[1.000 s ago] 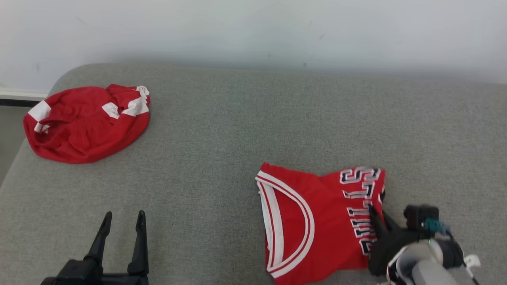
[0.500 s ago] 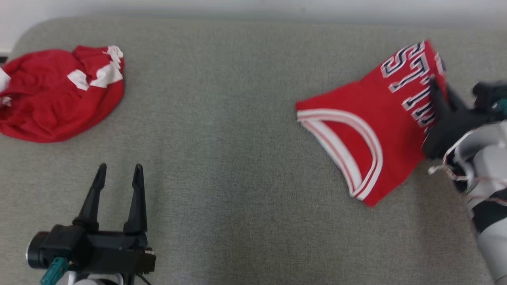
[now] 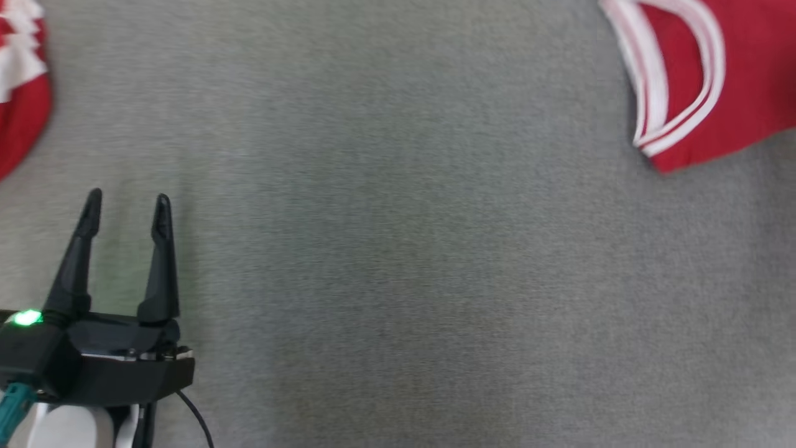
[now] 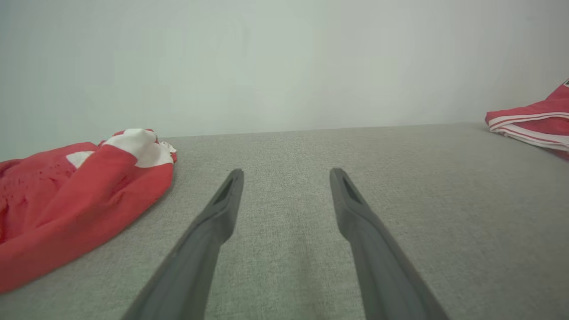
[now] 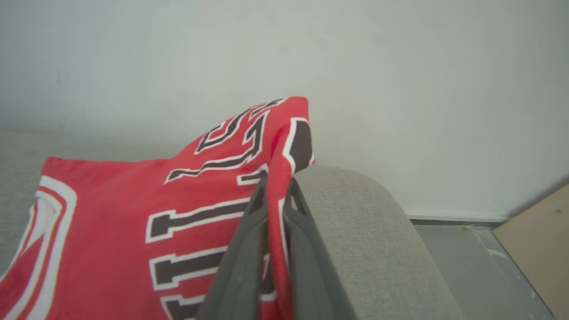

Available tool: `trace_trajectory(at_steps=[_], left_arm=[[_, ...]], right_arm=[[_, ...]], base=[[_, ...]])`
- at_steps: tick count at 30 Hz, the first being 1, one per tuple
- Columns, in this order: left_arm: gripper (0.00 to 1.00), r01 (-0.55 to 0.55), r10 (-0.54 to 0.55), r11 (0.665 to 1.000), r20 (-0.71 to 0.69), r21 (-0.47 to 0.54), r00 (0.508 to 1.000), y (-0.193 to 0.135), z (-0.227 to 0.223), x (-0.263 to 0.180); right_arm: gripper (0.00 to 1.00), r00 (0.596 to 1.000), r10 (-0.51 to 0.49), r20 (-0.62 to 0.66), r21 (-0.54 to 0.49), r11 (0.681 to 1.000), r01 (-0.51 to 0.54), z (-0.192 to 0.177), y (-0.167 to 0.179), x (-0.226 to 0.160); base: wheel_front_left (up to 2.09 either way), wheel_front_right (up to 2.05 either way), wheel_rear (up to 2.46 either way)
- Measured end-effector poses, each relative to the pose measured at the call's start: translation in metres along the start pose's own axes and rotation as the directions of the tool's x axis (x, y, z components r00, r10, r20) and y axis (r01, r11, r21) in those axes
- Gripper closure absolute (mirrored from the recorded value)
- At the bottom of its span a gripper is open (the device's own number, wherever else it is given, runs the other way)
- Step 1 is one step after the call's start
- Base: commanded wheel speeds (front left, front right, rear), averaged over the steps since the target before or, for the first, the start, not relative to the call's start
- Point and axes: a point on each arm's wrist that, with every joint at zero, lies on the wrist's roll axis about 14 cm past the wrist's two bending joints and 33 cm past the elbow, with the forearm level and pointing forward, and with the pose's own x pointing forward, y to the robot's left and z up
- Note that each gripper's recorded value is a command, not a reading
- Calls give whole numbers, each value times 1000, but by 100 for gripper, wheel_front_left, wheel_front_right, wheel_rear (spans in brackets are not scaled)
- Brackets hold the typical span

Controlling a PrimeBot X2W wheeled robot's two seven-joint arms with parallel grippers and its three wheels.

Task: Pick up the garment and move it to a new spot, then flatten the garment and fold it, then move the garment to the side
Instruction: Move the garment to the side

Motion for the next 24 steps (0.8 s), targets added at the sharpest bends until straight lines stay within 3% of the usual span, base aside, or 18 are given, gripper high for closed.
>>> trace_trajectory(at_steps=[5,11,21,22,23,24], left_arm=[[0,44,-44,999,-14,-13,999,-11,-18,14],[0,70,-71,997,-30,-30,997,-20,-34,22],[0,56,-57,998,-45,-24,997,-15,-41,19],[0,54,-55,998,-45,-24,997,-14,-41,19],[0,51,-52,998,-45,-25,998,-14,-41,19],[0,49,-50,998,-46,-25,998,-13,-41,19]], right_arm=[[100,995,-92,-37,-83,993,89,-2,-50,-6],[100,985,-155,-80,-160,977,141,-1,-82,-8],[100,972,-198,-128,-240,957,163,5,-93,5],[82,972,-199,-127,-248,955,163,6,-93,5],[19,974,-198,-109,-262,951,164,9,-93,7],[0,974,-204,-99,-279,945,170,12,-94,8]], base=[[0,0,0],[0,0,0],[0,0,0],[0,0,0],[0,0,0],[0,0,0]])
